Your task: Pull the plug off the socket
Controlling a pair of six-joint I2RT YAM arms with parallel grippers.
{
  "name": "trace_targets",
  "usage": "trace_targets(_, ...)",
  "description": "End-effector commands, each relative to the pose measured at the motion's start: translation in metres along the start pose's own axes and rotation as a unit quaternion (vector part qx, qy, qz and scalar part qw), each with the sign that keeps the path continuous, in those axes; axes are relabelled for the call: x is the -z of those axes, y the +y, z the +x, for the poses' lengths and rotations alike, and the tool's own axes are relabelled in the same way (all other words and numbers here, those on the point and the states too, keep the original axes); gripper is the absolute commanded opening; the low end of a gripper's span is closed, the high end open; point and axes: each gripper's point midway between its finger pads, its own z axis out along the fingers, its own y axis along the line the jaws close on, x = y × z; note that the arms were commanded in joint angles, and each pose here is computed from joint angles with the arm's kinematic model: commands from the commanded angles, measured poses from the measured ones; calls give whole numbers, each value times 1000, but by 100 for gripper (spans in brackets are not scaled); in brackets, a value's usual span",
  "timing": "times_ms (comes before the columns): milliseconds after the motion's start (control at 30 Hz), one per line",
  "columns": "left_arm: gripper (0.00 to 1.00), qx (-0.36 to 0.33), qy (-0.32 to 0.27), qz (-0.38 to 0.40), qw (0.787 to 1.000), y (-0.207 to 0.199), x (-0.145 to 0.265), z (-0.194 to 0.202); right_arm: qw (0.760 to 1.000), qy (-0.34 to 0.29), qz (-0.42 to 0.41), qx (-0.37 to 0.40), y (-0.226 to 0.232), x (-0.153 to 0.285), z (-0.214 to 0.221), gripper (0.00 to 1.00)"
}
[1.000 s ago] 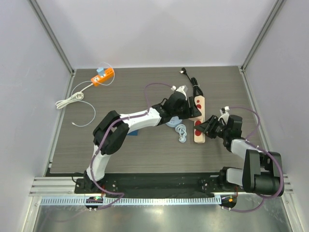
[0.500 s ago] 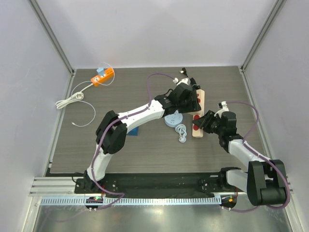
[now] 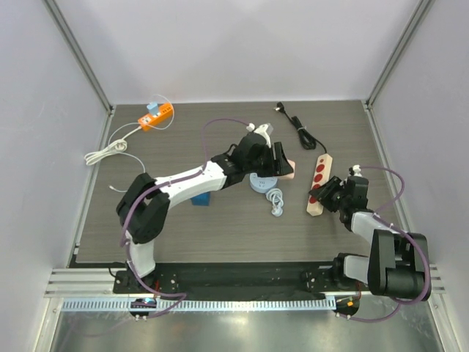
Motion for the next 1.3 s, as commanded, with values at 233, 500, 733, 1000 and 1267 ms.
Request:
trace_targets(233,0,-44,-74,70,994,-53,69,-62,1000,-21,-9,4,2,-2,-11,1)
trace_targets(500,0,-51,-16,-102,993,62,123,-73,997,-1,-51,55,29,-6,3,1)
trace_targets(733,0,-120,22,-332,935,168,183,-69,994,16,-65,84,44,-11,13,1)
trace_targets(1000,0,-110,-7,-396,911,223,180,-55,993,23,-75,93,51,-12,19,1)
trace_targets(1267,0,-108,-83,-380,915,232,154,-74,992,26,-78,96,52,-12,21,1)
